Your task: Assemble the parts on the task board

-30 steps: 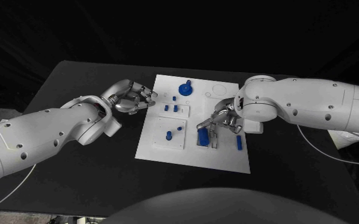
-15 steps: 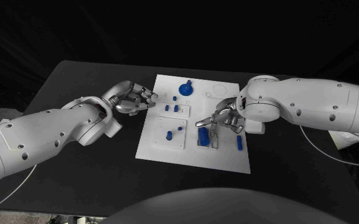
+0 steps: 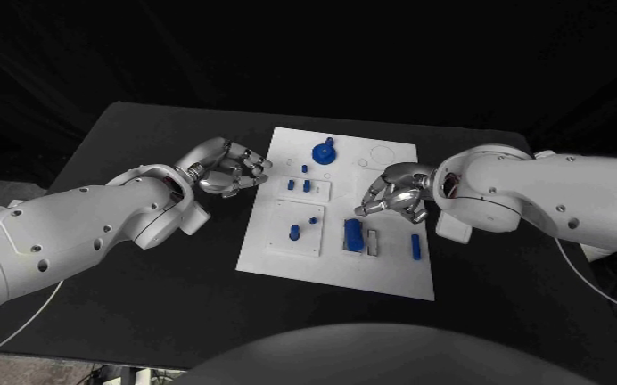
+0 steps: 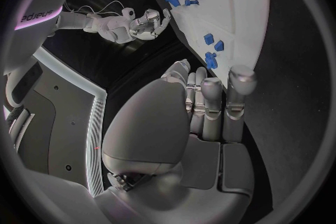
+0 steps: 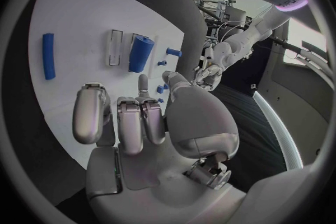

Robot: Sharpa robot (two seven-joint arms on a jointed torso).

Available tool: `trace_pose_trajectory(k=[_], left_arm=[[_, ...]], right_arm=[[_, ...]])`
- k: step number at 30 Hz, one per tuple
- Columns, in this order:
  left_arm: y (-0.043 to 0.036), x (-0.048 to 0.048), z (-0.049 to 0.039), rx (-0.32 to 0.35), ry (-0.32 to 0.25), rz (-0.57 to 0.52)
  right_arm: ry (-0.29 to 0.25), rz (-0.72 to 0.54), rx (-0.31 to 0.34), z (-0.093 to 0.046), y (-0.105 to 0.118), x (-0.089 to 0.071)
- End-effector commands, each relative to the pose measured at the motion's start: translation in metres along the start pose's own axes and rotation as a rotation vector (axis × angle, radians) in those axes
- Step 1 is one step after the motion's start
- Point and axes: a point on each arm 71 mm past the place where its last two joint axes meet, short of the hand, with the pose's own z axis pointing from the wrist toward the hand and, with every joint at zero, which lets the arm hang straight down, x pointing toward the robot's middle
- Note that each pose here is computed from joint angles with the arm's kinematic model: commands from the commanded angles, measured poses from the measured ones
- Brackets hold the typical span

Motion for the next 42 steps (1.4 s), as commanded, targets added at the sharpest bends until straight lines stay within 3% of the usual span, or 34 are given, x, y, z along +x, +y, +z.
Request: trace_pose_trajectory(k=[1, 7, 19, 42], left_arm=[[-0.0028, -0.0011, -0.0016, 0.033, -0.013, -0.006], [-0.0012, -0.0042, -0.0055, 0.034, -0.026, -0.005], [0.0029, -0.0075, -0.0119, 0.023, -0.031, -0.007], [0.0047, -0.0053, -0.0132, 0.005, -0.011, -0.015]], right_arm=[[-0.171, -0.168, -0.262, -0.010, 0.013, 0.001], [-0.232, -0.279, -0.359, -0.019, -0.001, 0.025], [-0.228, -0.365, -0.383, -0.009, -0.025, 0.059], [-0.249, -0.400, -0.372, 0.006, -0.019, 0.067]])
